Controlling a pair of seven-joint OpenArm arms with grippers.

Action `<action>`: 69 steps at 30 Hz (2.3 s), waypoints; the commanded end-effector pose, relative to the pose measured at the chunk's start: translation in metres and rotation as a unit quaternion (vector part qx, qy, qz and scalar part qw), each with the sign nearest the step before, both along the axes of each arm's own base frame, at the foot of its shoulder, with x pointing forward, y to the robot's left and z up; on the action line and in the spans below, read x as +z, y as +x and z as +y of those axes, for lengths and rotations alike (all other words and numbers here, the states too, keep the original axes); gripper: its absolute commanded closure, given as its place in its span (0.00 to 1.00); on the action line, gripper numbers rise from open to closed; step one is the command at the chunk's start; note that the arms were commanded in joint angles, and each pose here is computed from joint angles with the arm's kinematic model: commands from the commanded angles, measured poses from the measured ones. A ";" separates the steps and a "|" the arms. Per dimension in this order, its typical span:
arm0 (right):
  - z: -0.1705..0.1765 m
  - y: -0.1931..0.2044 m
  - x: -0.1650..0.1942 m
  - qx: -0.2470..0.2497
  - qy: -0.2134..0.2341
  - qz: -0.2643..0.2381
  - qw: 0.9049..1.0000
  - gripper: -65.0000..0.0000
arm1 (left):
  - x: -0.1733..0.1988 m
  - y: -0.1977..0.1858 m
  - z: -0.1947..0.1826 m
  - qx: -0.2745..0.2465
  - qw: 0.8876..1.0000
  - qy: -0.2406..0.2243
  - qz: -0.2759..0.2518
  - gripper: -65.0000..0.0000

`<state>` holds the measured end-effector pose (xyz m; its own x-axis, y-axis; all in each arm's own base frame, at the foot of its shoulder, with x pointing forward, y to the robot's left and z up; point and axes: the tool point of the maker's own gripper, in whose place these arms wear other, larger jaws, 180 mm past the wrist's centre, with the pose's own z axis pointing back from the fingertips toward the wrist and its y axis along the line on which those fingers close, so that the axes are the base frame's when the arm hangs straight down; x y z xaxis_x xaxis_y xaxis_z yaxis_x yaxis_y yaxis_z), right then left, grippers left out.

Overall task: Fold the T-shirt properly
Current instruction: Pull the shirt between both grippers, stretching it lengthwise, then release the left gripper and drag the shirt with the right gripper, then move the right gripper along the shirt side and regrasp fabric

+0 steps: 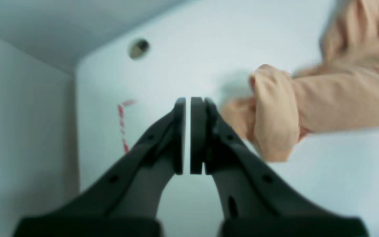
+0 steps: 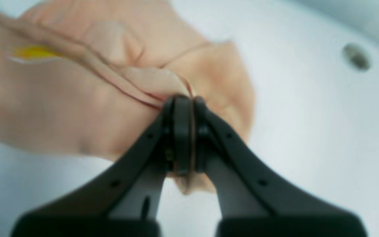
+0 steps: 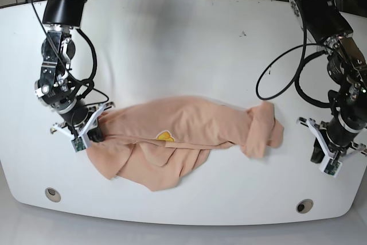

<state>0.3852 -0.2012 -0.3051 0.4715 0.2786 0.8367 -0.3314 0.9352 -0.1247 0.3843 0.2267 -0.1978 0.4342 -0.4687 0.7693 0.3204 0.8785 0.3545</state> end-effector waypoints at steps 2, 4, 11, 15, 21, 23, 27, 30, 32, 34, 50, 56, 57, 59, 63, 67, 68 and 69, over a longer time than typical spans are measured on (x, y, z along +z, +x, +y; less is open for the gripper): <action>-0.007 -0.008 0.002 -0.009 0.010 -0.013 1.000 1.00 | -0.011 -0.011 0.000 -0.010 1.000 0.008 0.008 1.00; -0.004 -0.018 -0.011 -0.010 0.017 -0.003 1.000 1.00 | -0.027 -0.020 0.000 -0.010 0.999 0.008 0.030 1.00; 0.002 -0.049 -0.043 -0.007 0.028 0.032 0.999 1.00 | -0.066 -0.050 0.009 0.003 0.996 0.005 0.085 1.00; 0.003 -0.064 -0.056 -0.009 0.032 0.052 0.998 1.00 | -0.077 -0.059 0.011 0.006 0.995 0.005 0.101 1.00; 0.011 -0.087 -0.077 -0.011 0.041 0.082 0.996 1.00 | -0.087 -0.070 0.016 0.014 0.993 0.005 0.117 1.00; 0.013 -0.094 -0.082 -0.011 0.043 0.091 0.995 1.00 | -0.088 -0.074 0.023 0.026 0.993 0.003 0.119 1.00; 0.016 -0.108 -0.093 -0.010 0.047 0.109 0.993 1.00 | -0.091 -0.077 0.031 0.039 0.992 0.001 0.123 1.00; 0.024 -0.116 -0.100 -0.012 0.057 0.118 0.991 1.00 | -0.091 -0.080 0.036 0.040 0.991 0.009 0.126 1.00; 0.027 -0.123 -0.104 -0.013 0.062 0.126 0.990 1.00 | -0.090 -0.081 0.040 0.041 0.991 0.016 0.128 1.00; 0.031 -0.130 -0.109 -0.014 0.067 0.135 0.989 1.00 | -0.090 -0.081 0.041 0.041 0.991 0.017 0.128 1.00; 0.077 -0.164 -0.131 0.017 0.096 0.180 0.979 0.94 | -0.092 -0.083 0.041 0.041 0.990 0.017 0.131 0.84; 0.081 -0.154 -0.112 0.026 0.093 0.151 0.984 0.55 | -0.091 -0.082 0.040 0.041 0.991 0.016 0.129 0.57; 0.081 -0.150 -0.105 0.029 0.091 0.139 0.986 0.46 | -0.090 -0.081 0.040 0.041 0.991 0.016 0.128 0.52; 0.083 -0.144 -0.090 0.036 0.087 0.118 0.989 0.31 | -0.090 -0.081 0.040 0.041 0.991 0.016 0.128 0.44; 0.088 -0.133 -0.058 0.050 0.076 0.077 0.993 0.12 | -0.089 -0.081 0.040 0.040 0.991 0.015 0.127 0.39; 0.093 -0.115 -0.026 0.062 0.067 0.030 0.995 0.10 | -0.090 -0.080 0.038 0.038 0.991 0.013 0.126 0.39; 0.093 -0.112 -0.021 0.063 0.066 0.022 0.996 0.10 | -0.089 -0.079 0.038 0.038 0.991 0.013 0.125 0.39; 0.093 -0.107 -0.015 0.064 0.066 0.013 0.996 0.10 | -0.088 -0.077 0.035 0.037 0.992 0.009 0.122 0.39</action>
<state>0.2651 -0.1110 -0.3430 0.5304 0.2327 0.8152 -0.4380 0.8985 0.0284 0.2974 0.2641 -0.3000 0.6772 -0.4339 0.5942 0.3378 0.9008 0.2727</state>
